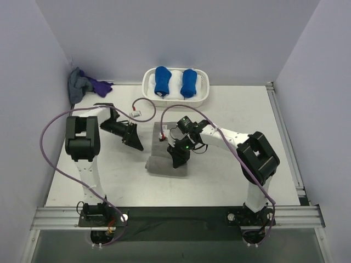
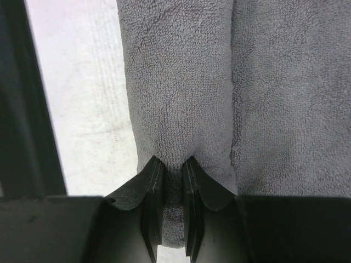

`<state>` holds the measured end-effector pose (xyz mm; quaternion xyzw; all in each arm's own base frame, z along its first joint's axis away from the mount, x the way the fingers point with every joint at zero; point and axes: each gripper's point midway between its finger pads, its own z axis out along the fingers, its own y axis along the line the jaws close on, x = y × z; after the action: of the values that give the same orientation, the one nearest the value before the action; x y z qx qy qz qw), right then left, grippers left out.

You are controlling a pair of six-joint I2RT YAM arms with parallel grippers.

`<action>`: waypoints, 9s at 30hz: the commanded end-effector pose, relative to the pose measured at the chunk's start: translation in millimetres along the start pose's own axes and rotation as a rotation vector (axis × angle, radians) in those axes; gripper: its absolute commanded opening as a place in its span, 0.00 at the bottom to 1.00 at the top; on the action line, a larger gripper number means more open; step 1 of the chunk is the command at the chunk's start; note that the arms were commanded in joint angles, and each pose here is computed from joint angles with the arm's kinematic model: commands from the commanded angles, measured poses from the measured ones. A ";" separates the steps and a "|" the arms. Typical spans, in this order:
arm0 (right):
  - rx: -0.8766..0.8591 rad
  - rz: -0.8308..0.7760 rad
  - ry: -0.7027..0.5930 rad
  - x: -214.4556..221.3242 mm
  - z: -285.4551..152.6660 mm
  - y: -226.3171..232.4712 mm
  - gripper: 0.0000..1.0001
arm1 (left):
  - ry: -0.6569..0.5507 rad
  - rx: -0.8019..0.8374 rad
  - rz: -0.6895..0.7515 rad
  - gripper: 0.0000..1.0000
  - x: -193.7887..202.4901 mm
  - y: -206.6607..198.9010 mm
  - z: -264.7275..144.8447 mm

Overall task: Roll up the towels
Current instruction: Roll the towel

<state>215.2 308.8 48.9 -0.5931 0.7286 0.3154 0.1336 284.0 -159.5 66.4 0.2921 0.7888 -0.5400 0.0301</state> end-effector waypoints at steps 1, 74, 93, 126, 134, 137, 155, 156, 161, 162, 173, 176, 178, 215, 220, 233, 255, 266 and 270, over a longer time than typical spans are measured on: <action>-0.222 0.262 0.126 42.0 2.0 38.9 0.00 | -0.154 -0.124 0.148 0.72 -20.7 -8.0 -45.6; 0.231 0.705 -0.050 -10.6 -109.4 -138.6 0.56 | 0.465 -0.204 0.454 0.15 67.6 -27.9 104.9; 0.314 0.380 -0.282 -3.7 -193.7 -29.8 0.60 | 0.574 -0.153 0.153 0.18 36.8 19.7 115.2; 0.060 -0.147 0.179 53.3 -7.4 26.0 0.00 | 0.355 -0.061 0.047 0.49 5.4 29.3 92.2; -0.052 -0.032 0.143 48.8 -7.9 27.9 0.00 | -0.072 -0.068 0.138 0.67 -58.2 -10.0 1.4; -0.123 0.080 0.102 40.1 -8.9 22.5 0.00 | -0.191 -0.142 0.204 0.67 -68.2 -16.7 -41.9; -0.514 0.542 -0.037 5.7 4.2 -6.1 0.00 | -0.102 -0.599 1.061 0.86 -11.2 -77.3 -18.3; -0.515 0.546 -0.041 5.2 3.9 -7.6 0.00 | -0.055 -0.564 1.121 0.87 -2.5 -78.2 -0.4; -0.537 0.569 -0.038 8.0 6.7 -9.6 0.00 | 0.034 -0.543 1.309 0.88 -2.1 -77.1 36.5; -0.536 0.570 -0.038 7.8 6.7 -11.0 0.00 | 0.061 -0.519 1.354 0.88 1.0 -77.6 47.0; -0.538 0.572 -0.034 11.6 7.7 -15.3 0.00 | 0.293 -0.520 1.470 0.75 17.6 -25.8 82.9; -0.503 0.560 -0.024 11.3 4.8 -21.9 0.07 | 0.406 -0.427 1.375 0.43 39.6 -22.4 91.8; -0.464 0.562 -0.040 5.9 -5.5 -32.3 0.20 | 0.453 -0.358 1.263 0.33 60.5 -27.7 93.1; 0.401 -0.219 0.063 -11.9 -126.7 24.9 0.79 | 0.645 -0.028 0.111 0.19 32.0 33.3 99.3; 0.421 -0.402 0.137 -38.2 -69.0 7.4 0.78 | 0.654 0.008 0.086 0.24 35.0 35.7 103.2; 0.336 -0.487 0.337 25.1 9.8 -20.1 0.48 | 0.607 0.049 0.111 0.39 31.9 33.9 101.3; -0.276 0.367 0.062 -0.2 -2.9 -16.5 0.22 | -0.166 -0.218 0.351 0.76 -4.2 -27.6 -79.5; -0.410 0.540 -0.001 -8.0 9.5 -39.4 0.24 | -0.047 -0.712 1.105 0.94 -24.6 -63.2 -28.3; -0.442 0.563 -0.009 -7.7 16.6 -41.1 0.25 | 0.024 -0.786 1.323 0.94 -23.7 -60.7 -0.7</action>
<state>266.6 327.0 48.5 -0.3973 0.7642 0.5067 -0.0375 233.6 -178.8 117.2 0.6518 0.6307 -0.2048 0.3679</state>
